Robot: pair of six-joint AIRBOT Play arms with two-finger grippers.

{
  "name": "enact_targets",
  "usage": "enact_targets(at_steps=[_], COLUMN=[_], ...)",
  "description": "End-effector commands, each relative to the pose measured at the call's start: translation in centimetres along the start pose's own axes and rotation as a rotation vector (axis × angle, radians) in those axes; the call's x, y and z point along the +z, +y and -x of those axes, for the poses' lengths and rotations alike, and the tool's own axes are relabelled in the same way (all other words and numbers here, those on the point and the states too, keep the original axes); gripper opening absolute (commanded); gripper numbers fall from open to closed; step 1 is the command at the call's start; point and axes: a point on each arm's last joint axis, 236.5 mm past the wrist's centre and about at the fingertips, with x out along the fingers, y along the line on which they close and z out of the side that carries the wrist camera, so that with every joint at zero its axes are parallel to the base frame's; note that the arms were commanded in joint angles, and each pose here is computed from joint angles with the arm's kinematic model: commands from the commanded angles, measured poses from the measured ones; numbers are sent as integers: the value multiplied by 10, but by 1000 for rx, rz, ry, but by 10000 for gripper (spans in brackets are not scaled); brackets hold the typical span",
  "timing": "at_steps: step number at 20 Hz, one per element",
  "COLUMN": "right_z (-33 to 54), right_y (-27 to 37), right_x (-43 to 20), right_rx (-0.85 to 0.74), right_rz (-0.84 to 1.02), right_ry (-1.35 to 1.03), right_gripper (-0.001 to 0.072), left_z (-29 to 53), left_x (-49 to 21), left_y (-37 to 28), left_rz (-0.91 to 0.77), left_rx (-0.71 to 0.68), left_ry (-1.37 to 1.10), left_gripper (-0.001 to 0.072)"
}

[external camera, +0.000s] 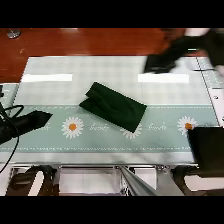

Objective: Fold the shirts.

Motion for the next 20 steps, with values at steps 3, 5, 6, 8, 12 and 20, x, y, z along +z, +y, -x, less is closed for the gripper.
enact_targets(at_steps=[3, 5, 6, 8, 12, 20], right_z=[3, -49, -71, -102, -135, -178], right_y=[-110, -85, -69, -42, -1, 36], right_x=[-112, -161, -179, -204, -204, -166], right_rx=[-84, 76, 141, 219, 284, 394], right_rz=[-501, -665, -704, -715, -653, -599], right_ry=[-225, -196, -159, -80, -9, 113], right_gripper=[621, 621, 620, 620, 620, 537], left_z=[-7, -7, -7, -7, -11, -13], left_x=[-8, -7, -3, 6, 9, 9], left_y=[4, 4, 4, 2, -2, -1], left_rz=[20, 21, 22, 28, 60, 63], left_rx=[-4, -3, -3, -11, -40, -38], left_ry=[18, 14, -1, -38, -39, -35], left_gripper=[19, 19, 19, 19, 19, 19])
